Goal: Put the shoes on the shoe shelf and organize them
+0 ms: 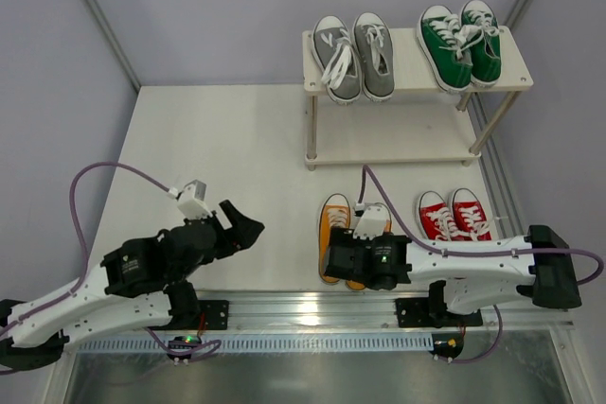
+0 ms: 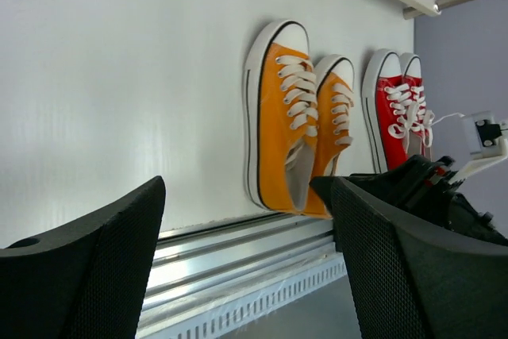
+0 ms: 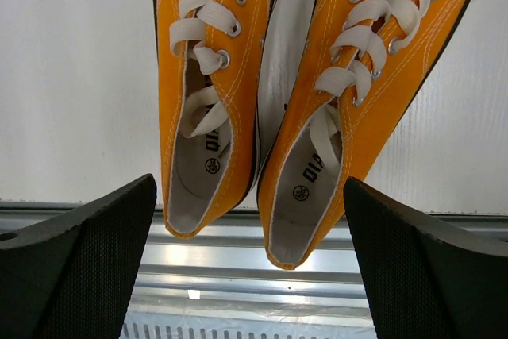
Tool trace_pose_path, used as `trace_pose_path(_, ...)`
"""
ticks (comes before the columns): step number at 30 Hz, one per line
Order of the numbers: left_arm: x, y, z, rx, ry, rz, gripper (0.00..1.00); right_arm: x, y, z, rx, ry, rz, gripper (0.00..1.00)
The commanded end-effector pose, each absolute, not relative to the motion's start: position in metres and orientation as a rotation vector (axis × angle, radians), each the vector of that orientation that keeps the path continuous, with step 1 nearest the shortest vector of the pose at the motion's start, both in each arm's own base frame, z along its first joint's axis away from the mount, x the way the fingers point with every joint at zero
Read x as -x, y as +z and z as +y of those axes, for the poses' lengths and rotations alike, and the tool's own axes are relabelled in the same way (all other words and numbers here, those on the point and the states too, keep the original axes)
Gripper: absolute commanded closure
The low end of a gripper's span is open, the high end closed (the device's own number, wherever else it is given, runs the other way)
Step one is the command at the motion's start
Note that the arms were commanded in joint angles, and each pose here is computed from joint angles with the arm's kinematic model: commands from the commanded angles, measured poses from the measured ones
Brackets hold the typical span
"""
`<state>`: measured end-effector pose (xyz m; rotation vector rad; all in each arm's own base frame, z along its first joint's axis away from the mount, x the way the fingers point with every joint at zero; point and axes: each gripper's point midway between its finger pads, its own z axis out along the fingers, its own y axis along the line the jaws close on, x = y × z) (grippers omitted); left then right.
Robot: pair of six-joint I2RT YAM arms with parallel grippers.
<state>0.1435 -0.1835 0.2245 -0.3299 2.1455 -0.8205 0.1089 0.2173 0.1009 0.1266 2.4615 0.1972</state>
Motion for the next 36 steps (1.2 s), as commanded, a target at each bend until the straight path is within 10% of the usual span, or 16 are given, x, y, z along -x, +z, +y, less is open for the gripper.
trace_pose_path(1, -0.134, 0.209, -0.145, 0.415, -0.748, 2.164, 0.18, -0.122, 0.108, 0.219, -0.302, 0.217, 2.401, 0.01)
trace_pose_path(18, -0.123, 0.205, -0.100, 0.474, -0.711, 2.141, 0.20, -0.145, 0.055, 0.246, -0.155, 0.230, 2.481, 0.47)
trace_pose_path(36, -0.115, 0.201, -0.068, 0.558, -0.749, 2.088, 0.22, -0.154, 0.068, 0.239, -0.190, -0.101, 2.545, 0.52)
